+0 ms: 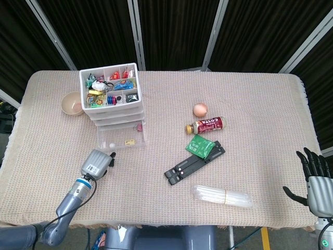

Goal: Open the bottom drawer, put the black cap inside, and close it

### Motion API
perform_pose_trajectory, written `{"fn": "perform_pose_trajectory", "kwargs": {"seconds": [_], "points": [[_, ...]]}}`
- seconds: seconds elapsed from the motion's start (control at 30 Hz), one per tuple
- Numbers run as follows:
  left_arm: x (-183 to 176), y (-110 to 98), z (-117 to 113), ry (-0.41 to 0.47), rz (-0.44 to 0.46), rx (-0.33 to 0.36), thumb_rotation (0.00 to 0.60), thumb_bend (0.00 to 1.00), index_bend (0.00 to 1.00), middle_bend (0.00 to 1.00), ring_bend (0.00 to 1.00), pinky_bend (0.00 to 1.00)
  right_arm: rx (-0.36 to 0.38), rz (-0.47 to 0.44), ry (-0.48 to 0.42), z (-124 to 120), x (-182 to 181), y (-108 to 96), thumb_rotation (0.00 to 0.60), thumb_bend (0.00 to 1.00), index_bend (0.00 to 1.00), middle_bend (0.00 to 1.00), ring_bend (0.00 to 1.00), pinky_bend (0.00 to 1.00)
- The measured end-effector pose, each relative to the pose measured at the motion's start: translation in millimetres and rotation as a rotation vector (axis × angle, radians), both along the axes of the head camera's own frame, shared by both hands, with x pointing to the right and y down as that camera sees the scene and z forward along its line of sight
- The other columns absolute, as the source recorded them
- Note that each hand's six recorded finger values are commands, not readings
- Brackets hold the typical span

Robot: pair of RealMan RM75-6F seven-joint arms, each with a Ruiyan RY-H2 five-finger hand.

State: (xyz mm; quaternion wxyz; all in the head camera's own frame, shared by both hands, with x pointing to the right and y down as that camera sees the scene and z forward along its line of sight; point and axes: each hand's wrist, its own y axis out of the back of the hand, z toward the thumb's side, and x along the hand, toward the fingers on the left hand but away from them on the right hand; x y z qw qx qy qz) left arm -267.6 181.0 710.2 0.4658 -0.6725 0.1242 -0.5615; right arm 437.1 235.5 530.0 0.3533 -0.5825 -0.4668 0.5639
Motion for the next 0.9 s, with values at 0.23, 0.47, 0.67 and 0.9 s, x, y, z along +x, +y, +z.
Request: {"fn": "perform_pose_trajectory", "kwargs": {"seconds": [0.23, 0.47, 0.67, 0.9], "points": [[7.0, -0.2, 6.4, 0.003, 0.001, 0.001, 0.600, 0.33, 0.37, 1.00, 0.90, 0.76, 0.007, 0.001, -0.003, -0.9, 0.1, -0.4, 0.600, 0.07, 0.08, 0.00, 0.00, 0.00], [5.5, 0.4, 9.5, -0.010, 0.003, 0.005, 0.600, 0.45, 0.43, 1.00, 0.90, 0.76, 0.010, 0.005, -0.007, -1.6, 0.6, -0.6, 0.600, 0.07, 0.08, 0.00, 0.00, 0.00], [2.7, -0.6, 8.6, -0.014, 0.000, 0.007, 0.600, 0.50, 0.48, 1.00, 0.90, 0.76, 0.012, 0.006, -0.010, -2.0, 0.2, -0.6, 0.600, 0.07, 0.08, 0.00, 0.00, 0.00], [5.3, -1.4, 1.4, 0.013, -0.006, 0.010, 0.600, 0.50, 0.50, 1.00, 0.90, 0.76, 0.012, 0.010, -0.014, -2.1, 0.1, -0.7, 0.600, 0.07, 0.08, 0.00, 0.00, 0.00]]}}
